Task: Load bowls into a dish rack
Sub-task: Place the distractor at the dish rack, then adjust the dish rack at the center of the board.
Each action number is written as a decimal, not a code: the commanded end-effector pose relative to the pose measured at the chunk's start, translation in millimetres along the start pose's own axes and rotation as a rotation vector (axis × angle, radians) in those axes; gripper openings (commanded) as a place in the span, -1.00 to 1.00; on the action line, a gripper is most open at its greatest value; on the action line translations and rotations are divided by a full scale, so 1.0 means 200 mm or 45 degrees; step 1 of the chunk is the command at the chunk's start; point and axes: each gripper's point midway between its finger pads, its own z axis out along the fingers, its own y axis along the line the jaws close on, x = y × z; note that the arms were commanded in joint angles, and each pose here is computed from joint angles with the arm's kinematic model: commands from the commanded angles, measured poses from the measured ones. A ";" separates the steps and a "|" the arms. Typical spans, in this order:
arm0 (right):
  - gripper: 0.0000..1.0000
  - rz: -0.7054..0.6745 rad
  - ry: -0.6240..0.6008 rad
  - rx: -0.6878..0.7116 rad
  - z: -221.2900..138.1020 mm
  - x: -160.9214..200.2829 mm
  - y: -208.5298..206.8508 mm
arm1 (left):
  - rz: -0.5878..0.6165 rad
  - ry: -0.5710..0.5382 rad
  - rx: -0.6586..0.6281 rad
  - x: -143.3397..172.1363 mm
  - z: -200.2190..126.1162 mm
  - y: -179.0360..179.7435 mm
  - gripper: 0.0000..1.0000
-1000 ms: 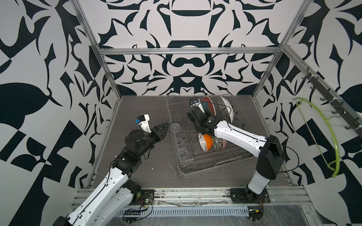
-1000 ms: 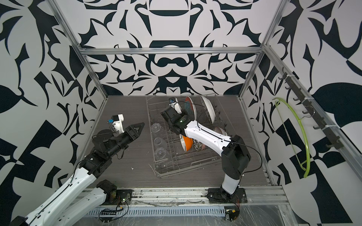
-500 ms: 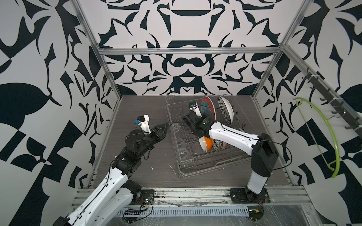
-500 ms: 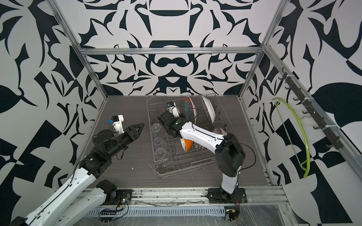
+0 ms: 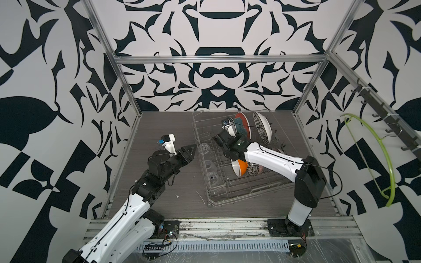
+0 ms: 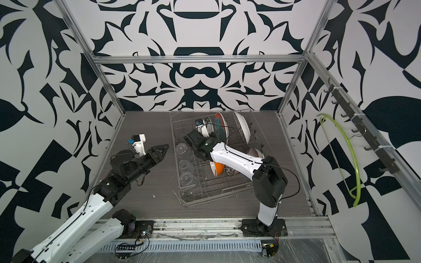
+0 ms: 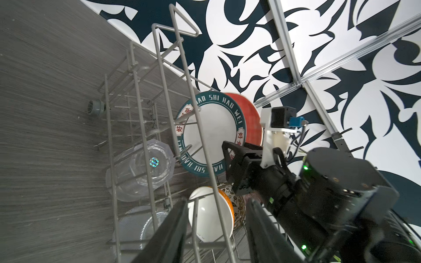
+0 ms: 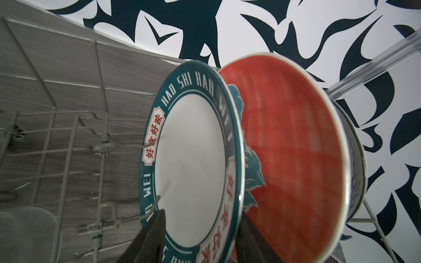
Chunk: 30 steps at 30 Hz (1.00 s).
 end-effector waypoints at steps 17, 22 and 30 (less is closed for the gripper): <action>-0.02 0.211 -0.189 0.018 -0.47 -0.02 -0.46 | 0.015 0.080 0.011 0.01 0.10 -0.05 -0.07; -0.07 0.253 -0.159 0.093 -0.47 0.03 -0.65 | 0.025 0.115 0.015 0.04 0.15 -0.07 -0.08; -0.13 0.322 -0.037 0.207 -0.39 0.20 -0.94 | 0.066 0.169 -0.018 0.07 0.20 -0.11 -0.21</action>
